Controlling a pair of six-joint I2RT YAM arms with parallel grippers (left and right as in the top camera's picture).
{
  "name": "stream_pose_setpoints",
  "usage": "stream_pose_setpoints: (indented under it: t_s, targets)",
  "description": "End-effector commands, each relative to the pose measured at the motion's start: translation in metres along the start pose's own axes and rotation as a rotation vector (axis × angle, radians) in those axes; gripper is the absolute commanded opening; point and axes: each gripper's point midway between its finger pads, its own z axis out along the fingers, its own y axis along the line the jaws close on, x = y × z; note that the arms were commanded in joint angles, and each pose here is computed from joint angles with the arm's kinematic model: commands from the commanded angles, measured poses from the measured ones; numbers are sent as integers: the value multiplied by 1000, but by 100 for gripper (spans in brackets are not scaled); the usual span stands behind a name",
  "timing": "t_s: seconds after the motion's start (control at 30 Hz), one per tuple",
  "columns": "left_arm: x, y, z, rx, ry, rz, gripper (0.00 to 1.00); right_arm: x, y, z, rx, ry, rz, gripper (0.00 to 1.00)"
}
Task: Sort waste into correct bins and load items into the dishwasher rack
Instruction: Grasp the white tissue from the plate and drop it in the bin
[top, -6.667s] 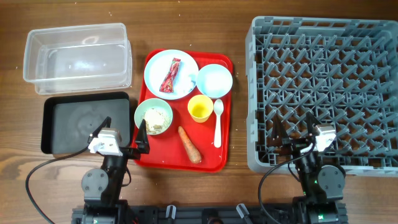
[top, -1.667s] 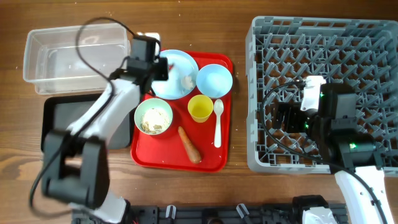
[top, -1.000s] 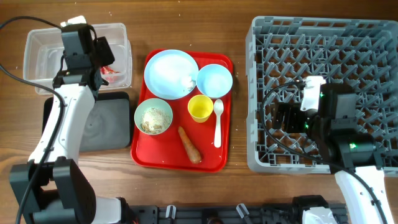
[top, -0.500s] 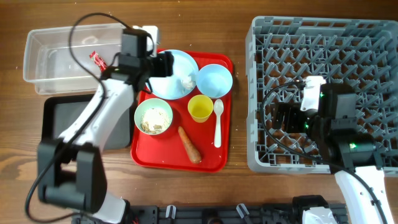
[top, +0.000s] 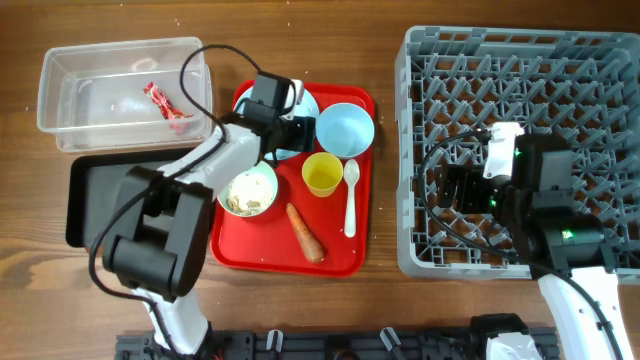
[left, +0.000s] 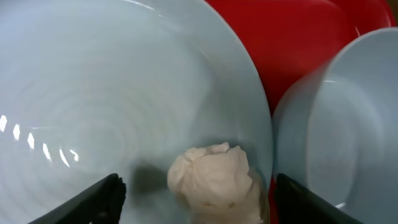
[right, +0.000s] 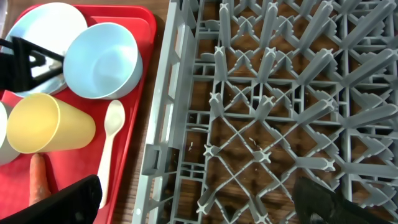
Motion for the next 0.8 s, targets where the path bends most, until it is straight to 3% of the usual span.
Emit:
stream_pose_setpoints:
  t_s: [0.0, 0.3, 0.47, 0.53, 0.77]
  targets:
    - [9, 0, 11, 4, 31, -1, 54, -7, 3, -4, -15, -17, -13, 100]
    - [4, 11, 7, -62, 10, 0, 8, -6, 3, -4, -14, -14, -12, 100]
    - [-23, 28, -23, -191, -93, 4, 11, -7, 3, -4, -14, -14, -12, 100]
    - [-47, 43, -55, -297, -193, 7, 17, -6, 3, -4, -14, -14, -12, 100]
    - [-97, 108, -152, -474, -432, -96, 18, -6, 3, -4, -14, -14, -12, 100]
